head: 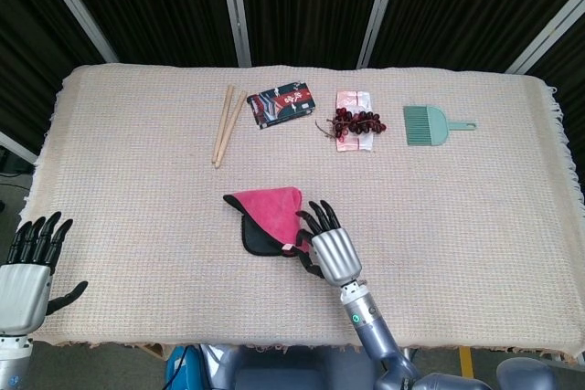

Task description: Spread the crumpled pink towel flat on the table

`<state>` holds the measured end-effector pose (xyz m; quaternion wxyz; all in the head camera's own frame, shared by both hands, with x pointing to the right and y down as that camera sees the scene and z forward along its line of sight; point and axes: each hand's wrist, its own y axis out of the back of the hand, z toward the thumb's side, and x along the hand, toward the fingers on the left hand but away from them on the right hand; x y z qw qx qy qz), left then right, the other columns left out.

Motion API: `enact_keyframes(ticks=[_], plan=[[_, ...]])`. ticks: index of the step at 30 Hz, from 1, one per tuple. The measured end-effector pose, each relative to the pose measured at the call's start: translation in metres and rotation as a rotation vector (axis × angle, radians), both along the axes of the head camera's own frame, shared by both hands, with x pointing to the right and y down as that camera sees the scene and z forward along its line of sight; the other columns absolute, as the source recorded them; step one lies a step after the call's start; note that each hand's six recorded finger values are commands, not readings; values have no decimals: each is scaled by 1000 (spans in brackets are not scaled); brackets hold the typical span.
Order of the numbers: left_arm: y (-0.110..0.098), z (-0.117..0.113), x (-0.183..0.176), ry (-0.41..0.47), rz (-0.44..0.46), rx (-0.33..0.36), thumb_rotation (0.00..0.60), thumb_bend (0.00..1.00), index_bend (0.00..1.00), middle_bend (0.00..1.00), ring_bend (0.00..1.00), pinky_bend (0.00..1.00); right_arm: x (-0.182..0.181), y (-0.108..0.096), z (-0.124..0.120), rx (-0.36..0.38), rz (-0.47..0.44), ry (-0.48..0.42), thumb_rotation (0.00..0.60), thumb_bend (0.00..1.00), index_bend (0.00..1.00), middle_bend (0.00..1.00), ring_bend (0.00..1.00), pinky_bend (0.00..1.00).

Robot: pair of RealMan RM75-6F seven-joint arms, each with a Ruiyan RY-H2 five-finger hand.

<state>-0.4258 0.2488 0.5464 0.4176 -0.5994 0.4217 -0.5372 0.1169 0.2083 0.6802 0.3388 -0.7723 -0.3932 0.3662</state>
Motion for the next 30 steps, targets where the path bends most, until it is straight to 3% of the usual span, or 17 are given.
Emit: enact_keyframes(ticks=[11, 17, 22, 30], plan=[[1, 0, 0, 4, -3, -4, 600, 0, 0, 0, 0, 0, -1, -8, -16, 35, -4, -15, 600, 526, 613, 235, 85, 0], [-2, 4, -3, -2, -20, -14, 600, 0, 0, 0, 0, 0, -8, -42, -51, 148, -8, 1, 600, 526, 613, 235, 85, 0], [-7, 10, -5, -8, -36, -27, 600, 0, 0, 0, 0, 0, -14, -86, -91, 252, 8, 38, 600, 527, 613, 235, 85, 0], [-18, 27, -1, 12, -69, -65, 600, 0, 0, 0, 0, 0, -24, -137, -131, 302, 44, 35, 600, 527, 613, 235, 85, 0]])
